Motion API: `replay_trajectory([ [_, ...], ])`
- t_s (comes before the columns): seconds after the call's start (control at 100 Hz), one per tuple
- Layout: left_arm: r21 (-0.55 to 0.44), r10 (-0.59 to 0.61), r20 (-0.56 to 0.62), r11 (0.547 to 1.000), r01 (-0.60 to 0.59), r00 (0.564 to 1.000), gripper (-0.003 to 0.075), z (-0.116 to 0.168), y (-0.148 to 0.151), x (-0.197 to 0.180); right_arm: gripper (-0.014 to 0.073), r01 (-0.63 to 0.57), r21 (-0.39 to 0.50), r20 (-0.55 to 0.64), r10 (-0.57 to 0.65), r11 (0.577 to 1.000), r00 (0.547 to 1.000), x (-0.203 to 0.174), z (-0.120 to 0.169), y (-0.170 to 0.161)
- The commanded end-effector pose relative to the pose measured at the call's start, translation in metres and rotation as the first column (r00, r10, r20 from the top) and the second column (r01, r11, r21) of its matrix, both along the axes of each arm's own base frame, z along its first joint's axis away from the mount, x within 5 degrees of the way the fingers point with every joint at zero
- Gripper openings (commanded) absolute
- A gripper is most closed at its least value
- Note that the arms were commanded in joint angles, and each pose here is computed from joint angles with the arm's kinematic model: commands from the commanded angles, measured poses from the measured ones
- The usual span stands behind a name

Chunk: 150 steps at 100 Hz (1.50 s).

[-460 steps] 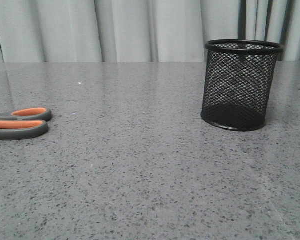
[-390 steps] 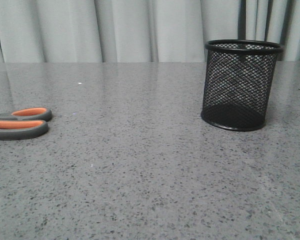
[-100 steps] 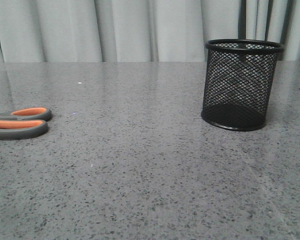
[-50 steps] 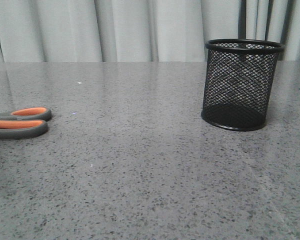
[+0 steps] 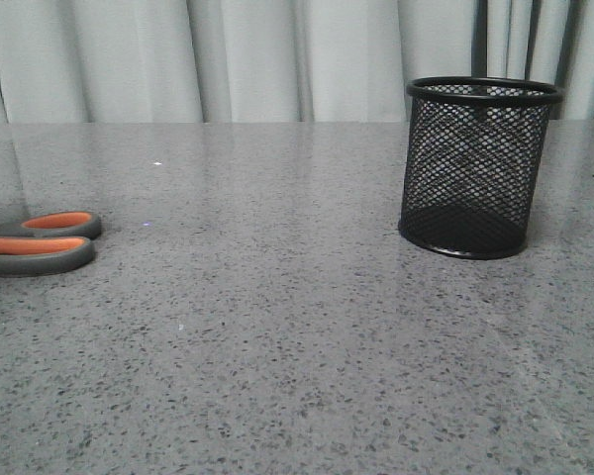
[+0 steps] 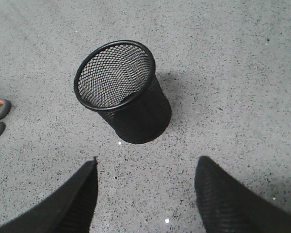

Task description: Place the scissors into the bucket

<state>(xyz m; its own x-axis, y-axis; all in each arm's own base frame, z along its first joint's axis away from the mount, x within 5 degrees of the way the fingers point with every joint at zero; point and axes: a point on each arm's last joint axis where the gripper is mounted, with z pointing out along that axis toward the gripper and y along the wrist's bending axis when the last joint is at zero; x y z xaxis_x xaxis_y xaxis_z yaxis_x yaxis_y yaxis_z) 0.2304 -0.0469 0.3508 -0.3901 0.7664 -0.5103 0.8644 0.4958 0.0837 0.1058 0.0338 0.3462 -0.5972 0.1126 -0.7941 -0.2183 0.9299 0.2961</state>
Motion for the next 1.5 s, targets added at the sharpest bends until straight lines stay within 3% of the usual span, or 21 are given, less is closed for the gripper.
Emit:
replay_trajectory([
  [0.0,-0.005,-0.079,0.039,0.997,0.079,0.996,0.0375,0.007,-0.003,0.004,0.0395,0.009,0.017,0.071,-0.01,1.0,0.997,0.004,0.013,0.0],
  [0.24,0.15,-0.282,0.003,0.949,0.278,0.96,0.0375,-0.017,-0.01,0.019,0.0395,0.009,0.017,0.071,-0.01,1.0,0.997,0.004,0.013,0.0],
  [0.62,0.281,-0.391,-0.13,0.866,0.413,0.911,0.0375,-0.055,-0.025,0.042,0.0395,0.006,0.016,0.062,-0.007,1.0,0.998,0.003,0.011,0.0],
  [1.0,0.281,-0.401,-0.136,0.861,0.424,0.906,0.0375,-0.077,-0.029,0.061,0.0395,0.004,0.015,0.057,-0.005,1.0,0.998,0.003,0.011,0.0],
  [1.36,0.24,-0.463,-0.168,0.837,0.492,0.87,0.0374,-0.094,-0.034,0.068,0.0395,0.004,0.015,0.057,-0.005,1.0,0.998,0.003,0.011,0.0],
  [1.49,0.239,-0.473,-0.167,0.832,0.501,0.865,0.0316,-0.094,-0.034,0.068,0.0395,0.004,0.015,0.057,-0.005,1.0,0.998,0.003,0.011,0.0],
])
